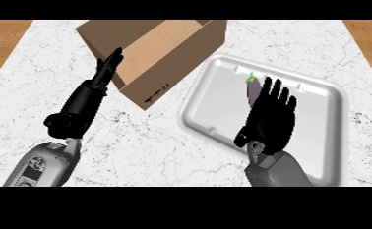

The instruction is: Pick the eggplant from the tray and place it in the cardboard box

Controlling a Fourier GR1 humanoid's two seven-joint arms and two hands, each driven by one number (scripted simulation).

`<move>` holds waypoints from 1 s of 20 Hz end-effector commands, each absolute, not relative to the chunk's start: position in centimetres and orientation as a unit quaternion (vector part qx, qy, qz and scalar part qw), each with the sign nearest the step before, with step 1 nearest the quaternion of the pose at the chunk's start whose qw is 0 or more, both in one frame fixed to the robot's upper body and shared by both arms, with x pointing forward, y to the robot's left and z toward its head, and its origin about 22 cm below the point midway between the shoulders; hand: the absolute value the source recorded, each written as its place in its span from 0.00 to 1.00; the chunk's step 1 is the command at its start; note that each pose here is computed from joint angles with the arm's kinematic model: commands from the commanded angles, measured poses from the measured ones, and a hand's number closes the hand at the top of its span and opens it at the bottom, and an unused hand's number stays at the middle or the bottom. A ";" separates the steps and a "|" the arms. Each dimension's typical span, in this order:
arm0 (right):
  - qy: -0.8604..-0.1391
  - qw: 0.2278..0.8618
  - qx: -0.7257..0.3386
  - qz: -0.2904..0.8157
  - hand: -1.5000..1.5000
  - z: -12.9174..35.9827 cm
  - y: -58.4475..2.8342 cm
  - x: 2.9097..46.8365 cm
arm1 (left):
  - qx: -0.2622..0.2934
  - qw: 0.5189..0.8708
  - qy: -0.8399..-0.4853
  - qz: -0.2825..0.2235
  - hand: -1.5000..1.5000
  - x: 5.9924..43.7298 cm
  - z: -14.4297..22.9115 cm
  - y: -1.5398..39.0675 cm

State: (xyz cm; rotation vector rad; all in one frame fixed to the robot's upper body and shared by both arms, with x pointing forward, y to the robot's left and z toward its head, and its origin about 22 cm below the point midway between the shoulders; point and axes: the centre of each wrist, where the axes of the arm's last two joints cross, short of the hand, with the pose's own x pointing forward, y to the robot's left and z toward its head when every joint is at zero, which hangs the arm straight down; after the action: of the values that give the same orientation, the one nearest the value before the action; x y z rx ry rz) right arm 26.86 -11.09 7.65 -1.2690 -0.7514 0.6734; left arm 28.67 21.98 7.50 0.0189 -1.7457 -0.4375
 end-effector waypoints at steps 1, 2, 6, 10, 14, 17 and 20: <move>-0.242 0.717 -0.593 0.277 0.00 8.0 -10.6 27.2 | -0.016 0.672 -0.714 -0.195 0.50 27.9 4.4 20.6; -0.246 0.719 -0.586 0.280 0.00 7.5 -10.6 27.8 | -0.015 0.675 -0.710 -0.198 0.50 28.1 3.2 21.6; -0.222 0.730 -0.582 0.283 0.00 6.1 -11.0 28.4 | -0.023 0.667 -0.715 -0.210 0.50 27.2 4.6 20.9; -0.213 0.735 -0.576 0.288 0.00 5.9 -11.2 28.4 | -0.013 0.670 -0.714 -0.202 0.50 28.0 5.1 21.0; -0.215 0.740 -0.567 0.289 0.00 5.3 -11.3 28.2 | -0.011 0.670 -0.715 -0.198 0.50 29.1 5.7 19.8; -0.205 0.744 -0.566 0.291 0.00 5.4 -11.5 27.1 | -0.011 0.669 -0.717 -0.197 0.50 27.7 3.9 22.3; -0.194 0.742 -0.572 0.292 0.00 4.2 -11.8 27.2 | -0.016 0.672 -0.713 -0.198 0.50 28.3 4.7 21.8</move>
State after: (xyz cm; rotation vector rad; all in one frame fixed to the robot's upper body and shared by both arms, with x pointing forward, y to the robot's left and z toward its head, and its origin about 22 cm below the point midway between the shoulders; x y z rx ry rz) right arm 27.55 -12.26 4.58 -1.1993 -0.6133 0.7108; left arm 28.93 22.00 7.47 0.0202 -1.7463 -0.4368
